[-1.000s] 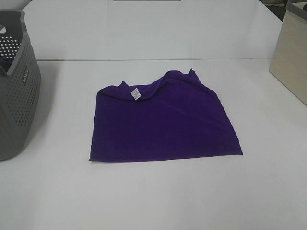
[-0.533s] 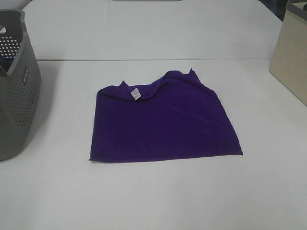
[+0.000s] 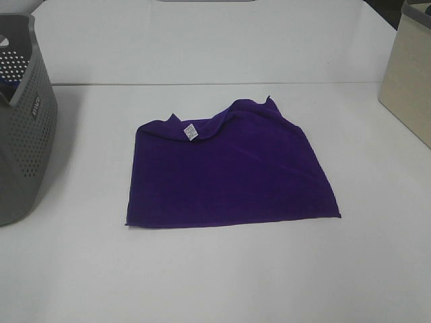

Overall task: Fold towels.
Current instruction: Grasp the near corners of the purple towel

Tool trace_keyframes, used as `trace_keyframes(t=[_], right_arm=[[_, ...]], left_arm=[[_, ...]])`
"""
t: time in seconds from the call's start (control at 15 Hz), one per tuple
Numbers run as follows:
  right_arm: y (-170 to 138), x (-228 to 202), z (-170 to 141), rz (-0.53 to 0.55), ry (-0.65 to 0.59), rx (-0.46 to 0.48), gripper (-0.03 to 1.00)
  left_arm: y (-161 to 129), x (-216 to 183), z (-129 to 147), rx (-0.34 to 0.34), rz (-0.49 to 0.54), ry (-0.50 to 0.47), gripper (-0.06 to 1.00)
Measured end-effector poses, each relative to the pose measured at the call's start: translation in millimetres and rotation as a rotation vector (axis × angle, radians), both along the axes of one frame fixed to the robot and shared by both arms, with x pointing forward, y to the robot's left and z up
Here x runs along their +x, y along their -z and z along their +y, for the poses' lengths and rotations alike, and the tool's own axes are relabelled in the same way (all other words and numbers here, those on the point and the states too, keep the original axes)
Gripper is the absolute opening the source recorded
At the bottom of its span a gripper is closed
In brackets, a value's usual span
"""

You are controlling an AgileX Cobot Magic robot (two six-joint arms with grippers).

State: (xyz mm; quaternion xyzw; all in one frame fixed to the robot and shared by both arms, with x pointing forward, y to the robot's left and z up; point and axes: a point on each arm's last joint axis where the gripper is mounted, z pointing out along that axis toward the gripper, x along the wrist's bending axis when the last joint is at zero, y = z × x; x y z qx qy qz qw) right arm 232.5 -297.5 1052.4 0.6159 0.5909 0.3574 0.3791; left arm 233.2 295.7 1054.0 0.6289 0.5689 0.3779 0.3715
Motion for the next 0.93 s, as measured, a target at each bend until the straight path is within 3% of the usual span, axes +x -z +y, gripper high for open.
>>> trace_keyframes(t=[0.8, 0.93], right_arm=[[-1, 0, 0, -0.003, -0.004, -0.001, 0.78], [-18, 7, 1, 0.027, -0.021, 0.000, 0.78]], left_arm=[[0, 0, 0, -0.005, 0.000, 0.003, 0.99], [-8, 9, -2, -0.023, 0.072, 0.015, 0.99]])
